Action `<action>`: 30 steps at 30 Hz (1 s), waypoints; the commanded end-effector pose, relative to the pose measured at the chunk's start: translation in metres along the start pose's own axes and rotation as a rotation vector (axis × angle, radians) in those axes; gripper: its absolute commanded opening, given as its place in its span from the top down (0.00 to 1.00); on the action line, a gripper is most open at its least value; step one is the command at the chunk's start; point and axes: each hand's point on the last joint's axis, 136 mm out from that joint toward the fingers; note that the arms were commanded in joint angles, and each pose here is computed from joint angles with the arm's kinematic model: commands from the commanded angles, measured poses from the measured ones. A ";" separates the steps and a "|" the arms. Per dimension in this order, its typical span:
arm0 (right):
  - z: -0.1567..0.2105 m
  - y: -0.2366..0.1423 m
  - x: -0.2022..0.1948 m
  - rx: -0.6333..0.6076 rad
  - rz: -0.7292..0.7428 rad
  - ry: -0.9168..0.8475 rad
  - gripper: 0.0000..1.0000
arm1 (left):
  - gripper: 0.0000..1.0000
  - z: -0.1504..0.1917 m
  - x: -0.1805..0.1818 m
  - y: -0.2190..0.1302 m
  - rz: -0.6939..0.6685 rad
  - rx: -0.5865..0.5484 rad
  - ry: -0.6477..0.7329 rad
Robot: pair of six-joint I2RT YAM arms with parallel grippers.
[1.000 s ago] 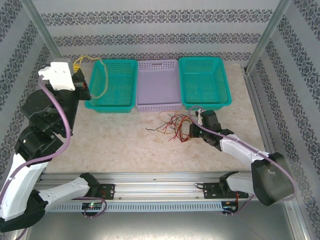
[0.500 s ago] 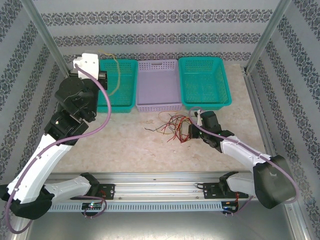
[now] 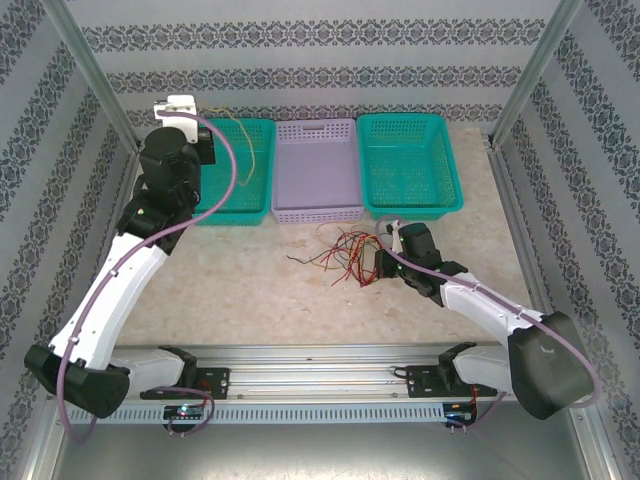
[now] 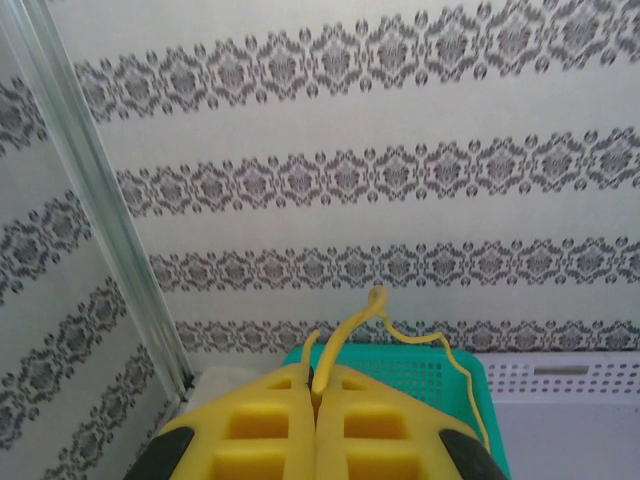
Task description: Untangle the cables
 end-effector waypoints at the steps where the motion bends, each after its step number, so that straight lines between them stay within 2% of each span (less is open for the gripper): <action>1: 0.009 0.000 0.005 0.025 -0.015 -0.027 1.00 | 1.00 0.011 -0.003 0.016 0.018 0.002 -0.097; 7: 0.007 -0.005 0.012 -0.001 -0.039 -0.048 1.00 | 1.00 0.078 -0.003 0.041 0.012 0.137 -0.183; 14: 0.003 -0.015 0.033 -0.051 -0.143 -0.083 1.00 | 1.00 0.155 -0.023 0.069 0.044 0.308 -0.201; 21: 0.001 -0.023 0.044 -0.092 -0.183 -0.120 1.00 | 1.00 0.202 -0.039 0.087 0.047 0.425 -0.187; 30: 0.005 -0.019 0.049 -0.070 -0.195 -0.135 1.00 | 1.00 0.271 -0.055 0.119 0.057 0.632 -0.135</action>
Point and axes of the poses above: each hand's point on the last joint's axis, 136 mm out from that joint toward the fingers, its own y axis out along the fingers, its own x axis along the line the jaws close on, z = x × y, and after that the axes turned 5 degrees about y, right-handed
